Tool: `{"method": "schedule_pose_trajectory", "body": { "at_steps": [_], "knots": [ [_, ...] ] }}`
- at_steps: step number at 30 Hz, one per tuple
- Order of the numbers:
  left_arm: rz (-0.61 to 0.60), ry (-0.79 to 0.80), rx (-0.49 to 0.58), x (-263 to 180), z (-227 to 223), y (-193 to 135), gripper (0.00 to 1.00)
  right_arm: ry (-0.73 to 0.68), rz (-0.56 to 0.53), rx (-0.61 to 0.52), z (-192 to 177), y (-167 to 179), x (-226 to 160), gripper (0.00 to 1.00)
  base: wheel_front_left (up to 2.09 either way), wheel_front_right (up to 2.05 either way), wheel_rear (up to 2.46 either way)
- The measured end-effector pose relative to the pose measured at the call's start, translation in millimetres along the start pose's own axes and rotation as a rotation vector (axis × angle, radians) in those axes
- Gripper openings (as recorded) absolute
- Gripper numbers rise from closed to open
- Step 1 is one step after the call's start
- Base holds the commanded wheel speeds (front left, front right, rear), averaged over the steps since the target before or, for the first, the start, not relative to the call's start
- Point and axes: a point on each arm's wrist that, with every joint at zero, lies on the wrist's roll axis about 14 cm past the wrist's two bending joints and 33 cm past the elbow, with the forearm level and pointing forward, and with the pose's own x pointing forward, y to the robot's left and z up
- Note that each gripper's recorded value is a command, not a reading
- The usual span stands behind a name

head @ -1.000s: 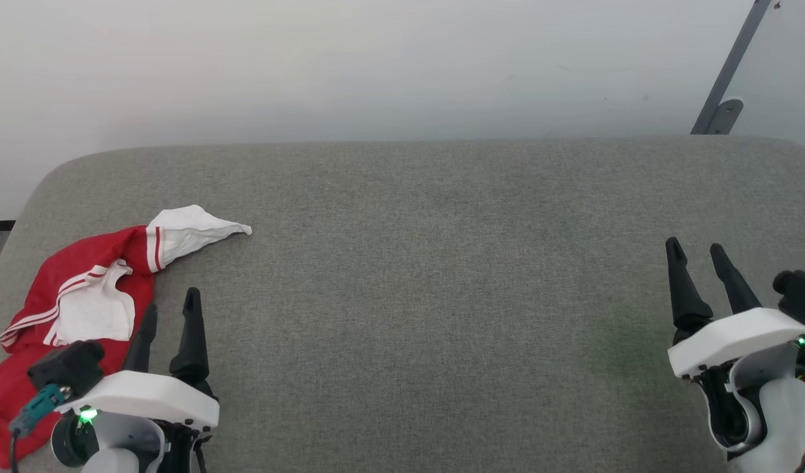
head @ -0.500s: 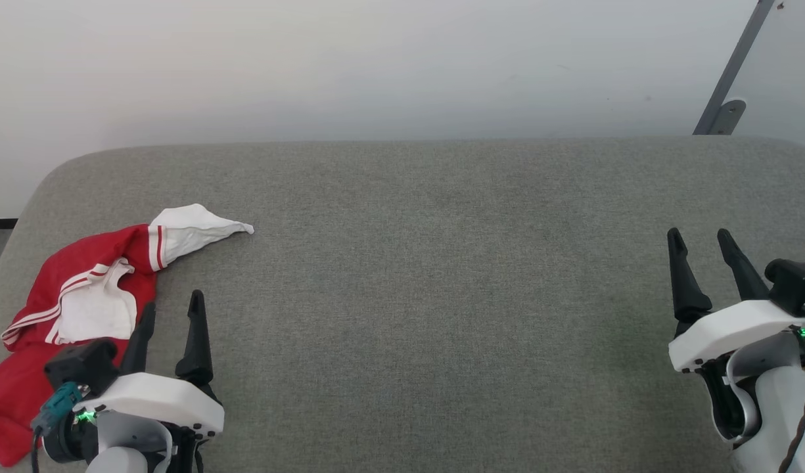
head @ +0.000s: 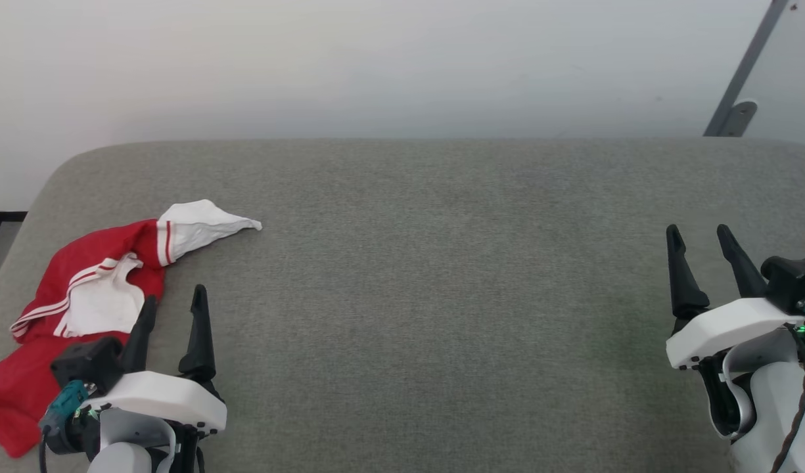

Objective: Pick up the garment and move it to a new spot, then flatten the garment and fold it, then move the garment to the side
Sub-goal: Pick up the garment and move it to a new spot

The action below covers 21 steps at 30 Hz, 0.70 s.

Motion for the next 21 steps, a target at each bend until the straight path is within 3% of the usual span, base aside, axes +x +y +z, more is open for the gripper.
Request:
{"method": "schedule_pose_trajectory", "body": {
  "at_steps": [13,21],
  "knots": [
    [0.083,-0.016,0.082,-15.3,3.2,29.7,1.0,0.014,0.127,-0.035,-10.5,43.5,22.9,1.0,0.0,0.0,0.0],
    [0.217,-0.043,0.136,-47.1,13.9,71.3,1.0,0.033,0.294,-0.077,-25.7,107.4,41.1,1.0,0.0,0.0,0.0]
  ]
}}
